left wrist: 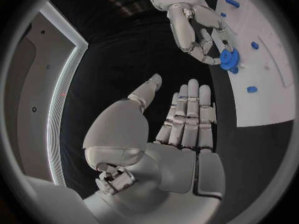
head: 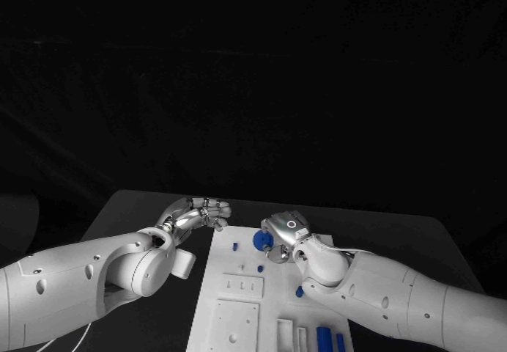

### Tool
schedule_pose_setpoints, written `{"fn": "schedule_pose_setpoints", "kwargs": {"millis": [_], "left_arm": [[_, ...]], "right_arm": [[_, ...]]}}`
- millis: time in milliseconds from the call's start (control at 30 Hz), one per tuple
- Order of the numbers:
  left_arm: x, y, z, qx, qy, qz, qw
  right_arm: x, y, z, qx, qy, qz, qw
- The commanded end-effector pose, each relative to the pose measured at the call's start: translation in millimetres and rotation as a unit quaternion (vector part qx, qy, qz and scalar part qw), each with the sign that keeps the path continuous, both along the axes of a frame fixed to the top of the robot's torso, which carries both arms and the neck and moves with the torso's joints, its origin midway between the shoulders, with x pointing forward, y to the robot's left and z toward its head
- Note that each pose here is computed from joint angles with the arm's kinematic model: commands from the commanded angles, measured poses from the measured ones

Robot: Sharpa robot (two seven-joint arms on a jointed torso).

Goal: Assemble the parts on the task board

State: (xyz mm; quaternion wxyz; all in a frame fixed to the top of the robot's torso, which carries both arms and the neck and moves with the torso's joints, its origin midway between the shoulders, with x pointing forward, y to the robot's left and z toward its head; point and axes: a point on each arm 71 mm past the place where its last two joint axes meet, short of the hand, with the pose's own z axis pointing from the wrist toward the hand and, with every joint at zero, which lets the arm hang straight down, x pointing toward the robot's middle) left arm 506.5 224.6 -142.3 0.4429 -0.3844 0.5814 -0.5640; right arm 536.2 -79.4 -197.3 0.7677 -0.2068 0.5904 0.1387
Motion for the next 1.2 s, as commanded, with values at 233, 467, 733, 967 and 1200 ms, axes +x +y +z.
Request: {"fn": "schedule_pose_setpoints", "kwargs": {"millis": [233, 467, 733, 967, 1200], "left_arm": [[1.6, -7.7, 1.5, -0.002, -0.005, -0.008, 1.000], [1.3, -8.5, 1.6, -0.003, -0.004, -0.009, 1.000], [0.7, -10.3, 1.8, -0.004, -0.005, -0.011, 1.000], [0.2, -11.2, 2.7, -0.004, -0.005, -0.012, 1.000], [-1.2, -14.6, 4.8, -0.006, -0.006, -0.017, 1.000]], "right_arm": [[-2.3, 10, -12.2, -0.014, 0.008, 0.007, 1.000], [-2.5, 11, -16.0, -0.017, 0.011, 0.006, 1.000], [1.1, 8, -17.5, -0.021, 0.012, 0.000, 1.000], [2.4, 10, -17.8, -0.022, 0.012, -0.005, 1.000], [5.1, 13, -18.6, -0.024, 0.011, -0.008, 1.000]]}}
